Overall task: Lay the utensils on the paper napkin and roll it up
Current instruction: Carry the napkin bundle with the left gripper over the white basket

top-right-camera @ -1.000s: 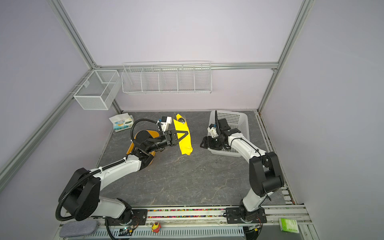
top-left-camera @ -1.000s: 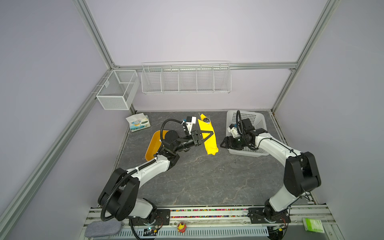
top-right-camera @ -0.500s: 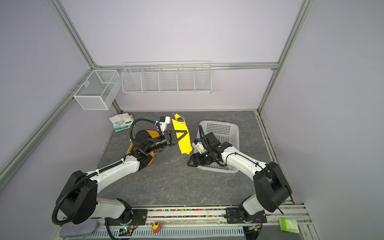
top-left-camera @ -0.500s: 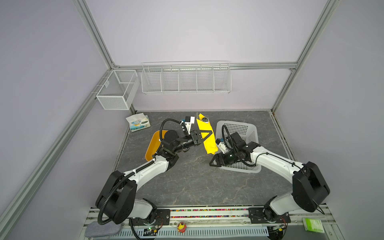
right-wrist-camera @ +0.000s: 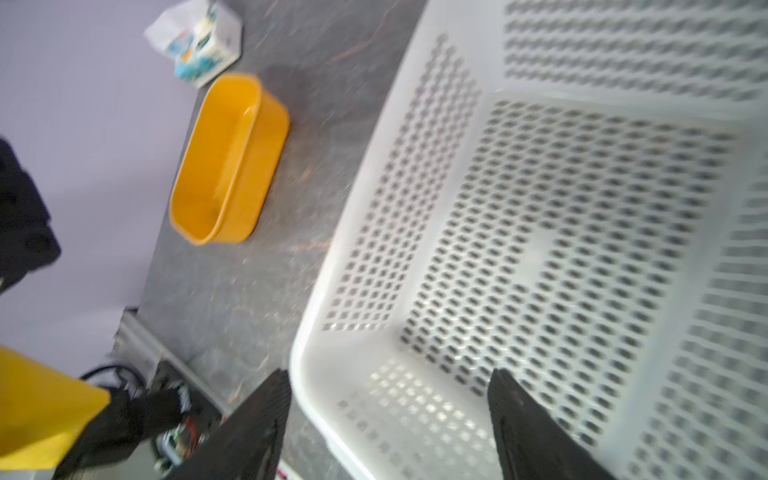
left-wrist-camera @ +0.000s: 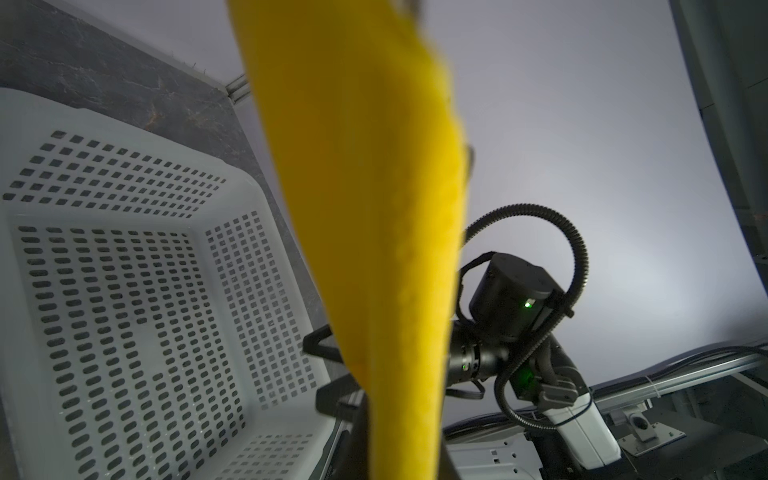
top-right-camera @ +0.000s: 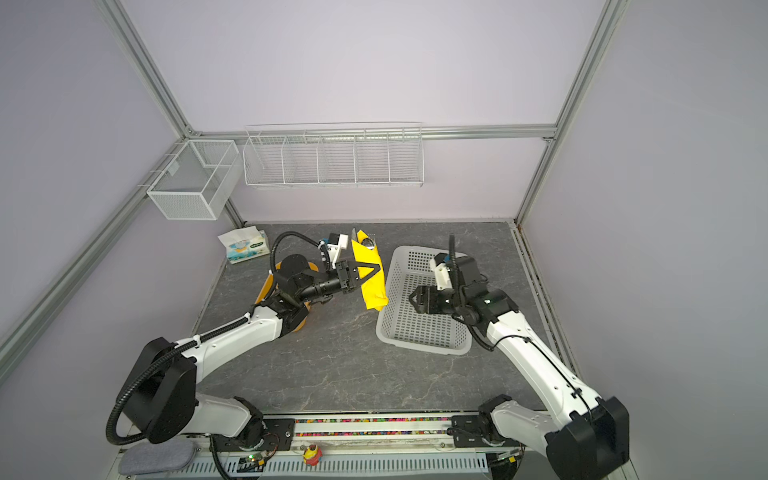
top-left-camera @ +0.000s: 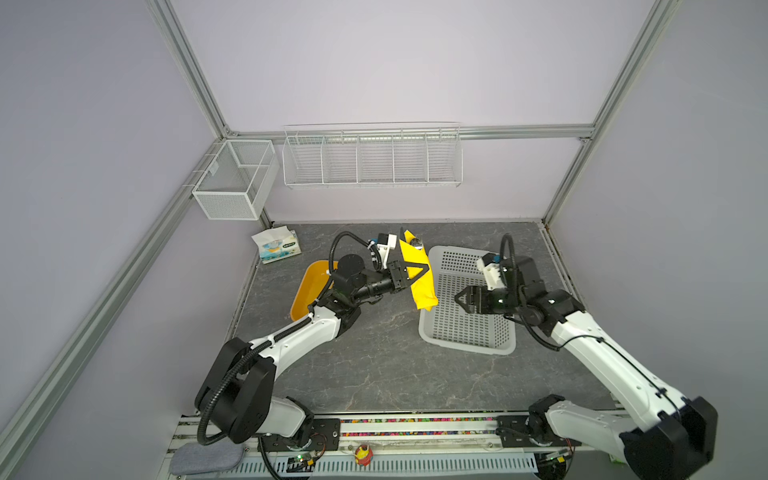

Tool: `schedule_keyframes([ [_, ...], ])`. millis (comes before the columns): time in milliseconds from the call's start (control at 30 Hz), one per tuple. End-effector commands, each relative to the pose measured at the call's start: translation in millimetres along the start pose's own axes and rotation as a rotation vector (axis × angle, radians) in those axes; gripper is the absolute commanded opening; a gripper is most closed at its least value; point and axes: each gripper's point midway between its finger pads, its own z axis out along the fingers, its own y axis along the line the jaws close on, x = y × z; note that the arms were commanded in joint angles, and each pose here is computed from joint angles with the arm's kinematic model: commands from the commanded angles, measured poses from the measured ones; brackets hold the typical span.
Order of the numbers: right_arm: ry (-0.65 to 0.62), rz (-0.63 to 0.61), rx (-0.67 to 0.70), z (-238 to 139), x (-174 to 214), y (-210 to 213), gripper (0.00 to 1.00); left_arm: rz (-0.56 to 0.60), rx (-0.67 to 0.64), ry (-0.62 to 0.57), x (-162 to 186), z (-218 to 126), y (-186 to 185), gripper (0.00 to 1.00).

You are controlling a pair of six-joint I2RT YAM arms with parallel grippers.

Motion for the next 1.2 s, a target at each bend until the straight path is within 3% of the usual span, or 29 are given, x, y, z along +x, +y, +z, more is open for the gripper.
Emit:
schedule_keyframes([
  [0, 0.000, 0.097, 0.160, -14.5, 9.2, -49.0, 0.79, 0.049, -0.027, 0.103, 13.2, 28.5, 3.2, 0.00],
  [133, -0.034, 0.234, 0.215, -22.9, 7.1, -89.9, 0.81, 0.015, -0.032, 0.183, 31.8, 66.7, 21.0, 0.00],
  [367, -0.007, 0.404, 0.154, -9.2, 22.1, -123.1, 0.81, -0.053, -0.040, 0.314, 70.7, 128.6, 54.4, 0.00],
  [733, 0.057, 0.436, 0.067, 12.0, 32.5, -125.8, 0.81, -0.144, -0.177, 0.370, 103.7, 187.9, 112.6, 0.00],
  [933, 0.063, 0.436, 0.017, 17.0, 32.6, -120.3, 0.81, -0.136, -0.285, 0.412, 118.4, 200.7, 135.3, 0.00],
  [1167, 0.079, 0.441, -0.006, 20.8, 36.4, -118.1, 0.81, -0.155, -0.312, 0.423, 128.0, 213.5, 149.2, 0.00],
])
